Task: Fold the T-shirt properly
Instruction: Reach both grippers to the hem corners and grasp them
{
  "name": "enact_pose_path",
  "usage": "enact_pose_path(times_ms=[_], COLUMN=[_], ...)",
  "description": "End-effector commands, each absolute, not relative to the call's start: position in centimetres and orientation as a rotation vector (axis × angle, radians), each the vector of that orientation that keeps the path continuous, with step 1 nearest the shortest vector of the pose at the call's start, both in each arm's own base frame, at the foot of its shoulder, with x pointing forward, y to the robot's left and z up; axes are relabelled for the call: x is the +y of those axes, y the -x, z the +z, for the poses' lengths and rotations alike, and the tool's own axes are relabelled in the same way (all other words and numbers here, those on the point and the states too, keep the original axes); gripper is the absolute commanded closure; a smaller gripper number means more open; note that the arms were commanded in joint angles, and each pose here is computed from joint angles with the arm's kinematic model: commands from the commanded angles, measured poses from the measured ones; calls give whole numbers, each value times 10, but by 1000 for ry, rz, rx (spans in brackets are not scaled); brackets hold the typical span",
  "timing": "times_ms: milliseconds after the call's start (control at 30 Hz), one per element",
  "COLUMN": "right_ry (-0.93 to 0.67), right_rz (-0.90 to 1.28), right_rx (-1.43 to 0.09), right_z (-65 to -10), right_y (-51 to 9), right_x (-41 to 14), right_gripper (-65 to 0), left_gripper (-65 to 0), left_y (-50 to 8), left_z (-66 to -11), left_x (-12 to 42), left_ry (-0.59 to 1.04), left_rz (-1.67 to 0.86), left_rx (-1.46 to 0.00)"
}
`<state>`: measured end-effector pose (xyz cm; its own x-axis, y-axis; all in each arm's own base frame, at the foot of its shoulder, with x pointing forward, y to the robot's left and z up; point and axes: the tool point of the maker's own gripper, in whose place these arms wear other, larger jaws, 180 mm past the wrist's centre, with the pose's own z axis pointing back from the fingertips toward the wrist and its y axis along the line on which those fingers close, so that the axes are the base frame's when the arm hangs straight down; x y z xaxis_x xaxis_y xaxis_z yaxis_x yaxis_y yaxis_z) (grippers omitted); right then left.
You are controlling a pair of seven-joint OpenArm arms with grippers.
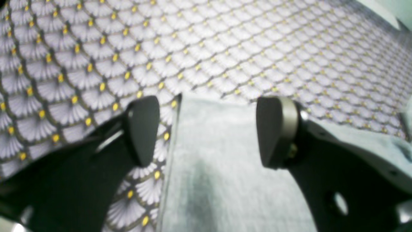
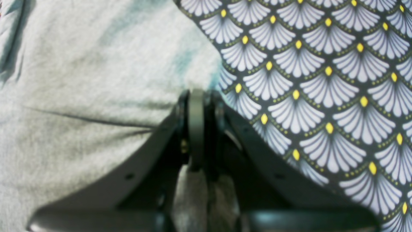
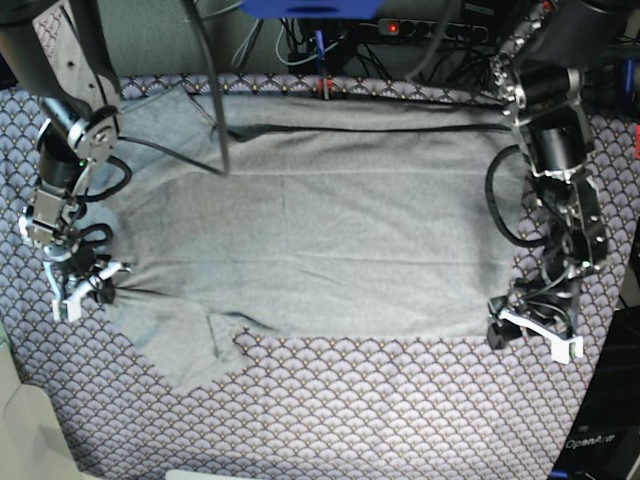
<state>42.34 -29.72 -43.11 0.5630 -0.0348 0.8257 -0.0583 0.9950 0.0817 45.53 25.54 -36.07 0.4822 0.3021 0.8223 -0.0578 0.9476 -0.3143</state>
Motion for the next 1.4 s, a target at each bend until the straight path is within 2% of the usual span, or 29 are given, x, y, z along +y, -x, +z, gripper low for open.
enact_pose_path(times_ms=[0, 267, 500, 733, 1067, 1167, 1233, 1367], right_ry=[-92, -66, -10, 38, 58, 58, 58, 57], right_rz=[41, 48, 122, 159, 161, 161, 161, 161], right_rx=[-938, -929, -947, -983, -943, -943, -941, -936], right_z=[-431, -435, -433, -422, -423, -423, -424, -425], right_y=[-424, -415, -406, -401, -399, -399, -398, -396], right_x=[-298, -305, -293, -285, -290, -290, -290, -290], right_gripper=[0, 0, 0, 0, 0, 0, 0, 0], left_gripper=[-459, -461, -462, -462, -458, -456, -434, -270], left_y=[-471, -479, -490, -497, -492, -490, -488, -488], left_z=[-341, -370, -368, -382, -388, -393, -395, -395], left_x=[263, 262, 247, 238, 244, 257, 259, 259], left_ry=[264, 242, 243, 268, 256, 191, 176, 177], left_rz=[237, 272, 257, 282, 298, 345, 354, 355], left_rx=[-1117, -1117, -1165, -1124, -1117, -1101, -1096, -1096])
